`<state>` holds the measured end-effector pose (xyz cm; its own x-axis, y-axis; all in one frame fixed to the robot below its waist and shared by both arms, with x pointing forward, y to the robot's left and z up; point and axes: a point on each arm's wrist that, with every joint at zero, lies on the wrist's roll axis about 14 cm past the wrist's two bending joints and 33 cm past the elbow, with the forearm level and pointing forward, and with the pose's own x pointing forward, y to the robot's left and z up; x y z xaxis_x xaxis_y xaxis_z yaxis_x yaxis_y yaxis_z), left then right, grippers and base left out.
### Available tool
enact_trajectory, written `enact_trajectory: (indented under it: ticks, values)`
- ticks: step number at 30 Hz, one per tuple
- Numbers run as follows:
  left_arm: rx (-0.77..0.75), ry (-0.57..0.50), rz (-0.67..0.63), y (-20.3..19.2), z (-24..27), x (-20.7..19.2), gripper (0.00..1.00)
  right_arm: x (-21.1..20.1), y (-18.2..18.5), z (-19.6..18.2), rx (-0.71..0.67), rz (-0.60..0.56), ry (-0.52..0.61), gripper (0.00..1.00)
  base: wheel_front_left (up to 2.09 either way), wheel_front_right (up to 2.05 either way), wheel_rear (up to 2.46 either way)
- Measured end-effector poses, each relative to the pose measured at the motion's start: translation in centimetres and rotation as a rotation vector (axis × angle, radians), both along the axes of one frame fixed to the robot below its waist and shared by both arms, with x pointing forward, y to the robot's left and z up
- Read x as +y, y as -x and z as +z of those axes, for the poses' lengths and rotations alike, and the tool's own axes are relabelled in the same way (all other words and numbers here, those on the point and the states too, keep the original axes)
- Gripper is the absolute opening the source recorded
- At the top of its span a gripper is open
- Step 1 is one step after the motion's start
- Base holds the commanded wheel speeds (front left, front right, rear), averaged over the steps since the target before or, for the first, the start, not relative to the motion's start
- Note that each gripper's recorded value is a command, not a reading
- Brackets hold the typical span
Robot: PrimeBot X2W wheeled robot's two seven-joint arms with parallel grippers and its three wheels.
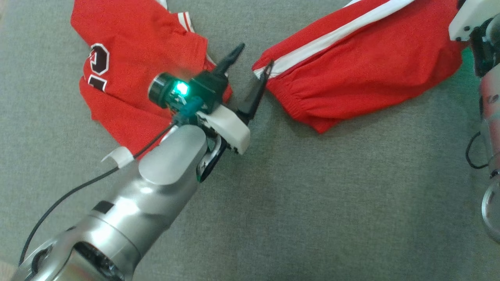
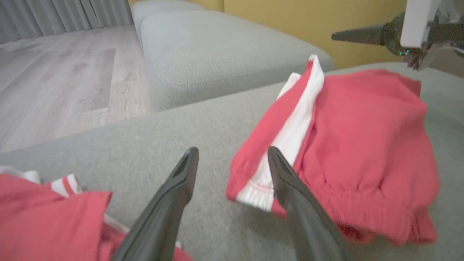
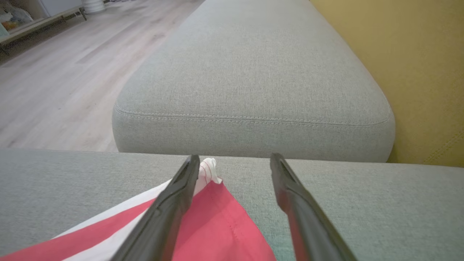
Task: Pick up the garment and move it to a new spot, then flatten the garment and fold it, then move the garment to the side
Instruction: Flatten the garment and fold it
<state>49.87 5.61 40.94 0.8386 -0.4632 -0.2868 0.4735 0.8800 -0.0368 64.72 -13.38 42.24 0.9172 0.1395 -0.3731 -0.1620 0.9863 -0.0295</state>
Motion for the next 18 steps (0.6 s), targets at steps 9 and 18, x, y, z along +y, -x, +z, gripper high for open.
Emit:
enact_trajectory:
  ticks: [9,18]
  values:
    - [-0.202,0.082,0.106,-2.2,7.9,1.3,1.00,-0.7,0.9,6.4,-0.187,-0.014,-0.061,1.00,0.00,0.00,0.00]
    - [-0.345,0.157,0.226,0.5,13.2,3.9,1.00,-0.7,6.9,9.9,-0.326,0.048,-0.065,1.00,0.00,0.00,0.00]
